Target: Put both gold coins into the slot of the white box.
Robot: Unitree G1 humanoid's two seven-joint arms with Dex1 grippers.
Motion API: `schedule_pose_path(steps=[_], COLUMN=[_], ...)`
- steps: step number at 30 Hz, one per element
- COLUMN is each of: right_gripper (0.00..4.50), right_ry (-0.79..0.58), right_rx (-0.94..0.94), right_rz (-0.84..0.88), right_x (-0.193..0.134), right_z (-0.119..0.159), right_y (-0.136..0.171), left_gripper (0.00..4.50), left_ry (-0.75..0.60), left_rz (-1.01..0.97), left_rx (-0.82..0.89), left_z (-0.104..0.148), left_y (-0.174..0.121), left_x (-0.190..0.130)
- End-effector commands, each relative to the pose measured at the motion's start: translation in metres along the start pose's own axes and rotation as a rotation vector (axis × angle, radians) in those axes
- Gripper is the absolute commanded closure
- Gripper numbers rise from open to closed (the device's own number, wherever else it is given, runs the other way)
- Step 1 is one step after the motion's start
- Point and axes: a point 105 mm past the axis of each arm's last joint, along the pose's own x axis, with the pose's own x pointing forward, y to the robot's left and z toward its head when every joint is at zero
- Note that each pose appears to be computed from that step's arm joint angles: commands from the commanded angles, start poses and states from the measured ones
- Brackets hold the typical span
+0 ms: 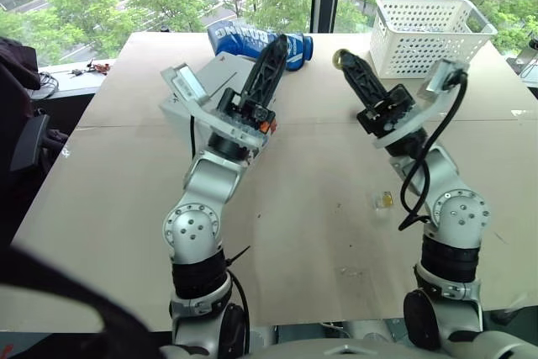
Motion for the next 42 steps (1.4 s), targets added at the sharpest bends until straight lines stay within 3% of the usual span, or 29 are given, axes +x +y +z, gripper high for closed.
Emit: schedule_pose_path(steps=[1,5,19,22,26,42], right_gripper=[4.46,4.5,4.5,4.5,4.5,4.5], right_ry=[-0.017,-0.011,0.005,0.007,0.013,0.103], right_rx=[-0.001,0.007,0.015,0.015,0.016,0.118], right_rz=[0.06,0.089,0.135,0.138,0.146,0.237], right_x=[0.007,0.011,0.012,0.013,0.013,0.007], right_z=[-0.002,-0.01,-0.015,-0.015,-0.016,-0.028], right_y=[0.015,0.021,0.034,0.035,0.037,0.053], left_gripper=[0.44,1.77,1.77,2.61,4.42,4.47], left_ry=[-0.003,0.013,0.074,0.069,0.067,0.106], left_rz=[-0.049,-0.059,-0.087,-0.091,-0.095,-0.193], left_rx=[-0.031,-0.064,-0.122,-0.128,-0.13,-0.25], left_z=[-0.005,-0.012,-0.025,-0.025,-0.025,-0.026], left_y=[-0.014,-0.018,-0.024,-0.024,-0.026,-0.039], left_x=[0.003,0.001,-0.005,-0.005,-0.006,-0.015])
